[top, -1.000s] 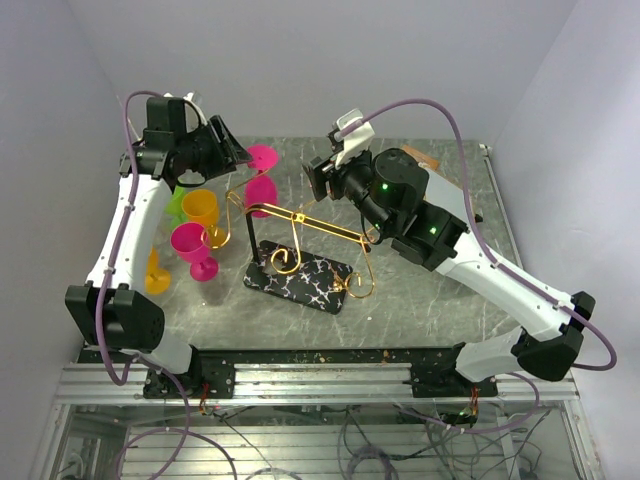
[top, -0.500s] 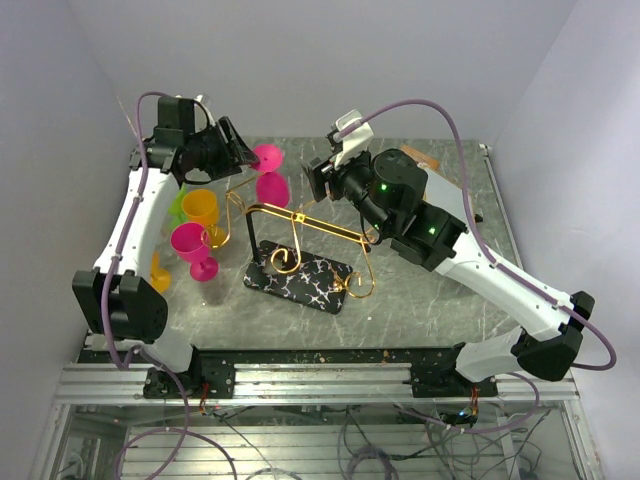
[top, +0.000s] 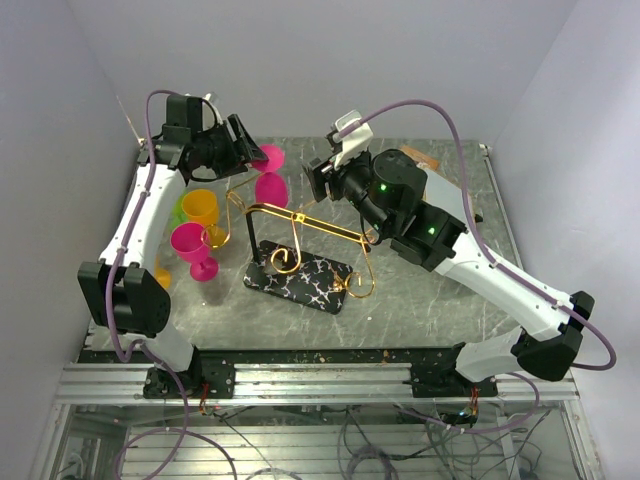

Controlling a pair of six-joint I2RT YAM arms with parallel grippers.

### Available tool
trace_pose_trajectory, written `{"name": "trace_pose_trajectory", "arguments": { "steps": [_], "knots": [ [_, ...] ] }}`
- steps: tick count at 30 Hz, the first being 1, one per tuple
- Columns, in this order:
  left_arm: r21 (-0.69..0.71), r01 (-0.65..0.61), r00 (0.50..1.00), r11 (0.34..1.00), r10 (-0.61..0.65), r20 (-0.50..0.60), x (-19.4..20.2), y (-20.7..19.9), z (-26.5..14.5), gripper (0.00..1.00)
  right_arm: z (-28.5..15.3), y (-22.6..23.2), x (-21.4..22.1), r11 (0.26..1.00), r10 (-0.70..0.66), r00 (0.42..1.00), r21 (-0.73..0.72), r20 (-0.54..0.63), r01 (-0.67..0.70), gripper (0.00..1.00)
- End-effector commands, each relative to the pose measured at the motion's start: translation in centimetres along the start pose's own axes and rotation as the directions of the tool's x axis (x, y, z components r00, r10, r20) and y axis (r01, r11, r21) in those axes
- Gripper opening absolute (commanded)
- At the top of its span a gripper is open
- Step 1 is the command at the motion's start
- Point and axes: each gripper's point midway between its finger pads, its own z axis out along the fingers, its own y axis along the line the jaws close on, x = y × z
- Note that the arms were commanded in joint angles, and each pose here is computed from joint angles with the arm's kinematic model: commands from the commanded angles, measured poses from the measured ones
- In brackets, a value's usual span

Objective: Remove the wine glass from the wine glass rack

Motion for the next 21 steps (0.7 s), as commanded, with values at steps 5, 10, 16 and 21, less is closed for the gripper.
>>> {"name": "trace_pose_trajectory", "arguments": {
  "steps": [5, 10, 16, 21],
  "knots": [
    [-0.054, -0.039, 0.999, 0.998, 0.04, 0.017, -0.1, 0.4, -0.8, 0.69, -0.4, -0.4, -0.6, 1.0, -0.004, 1.0, 0.015, 0.024, 0.004, 0.62],
    [-0.092, -0.045, 0.998, 0.995, 0.048, 0.029, 0.0, 1.0, -1.5, 0.67, -0.5, -0.4, -0.6, 1.0, -0.003, 1.0, 0.015, 0.023, 0.002, 0.62],
    [-0.108, -0.038, 0.999, 0.993, 0.041, 0.027, 0.3, 1.6, -2.2, 0.64, -0.5, -0.4, -0.5, 1.0, -0.005, 1.0, 0.015, 0.02, 0.005, 0.62],
    [-0.098, -0.038, 0.999, 0.994, 0.041, 0.03, 0.3, 1.4, -2.6, 0.61, -0.6, -0.4, -0.5, 1.0, 0.0, 1.0, 0.012, 0.021, 0.0, 0.62]
  ]
}}
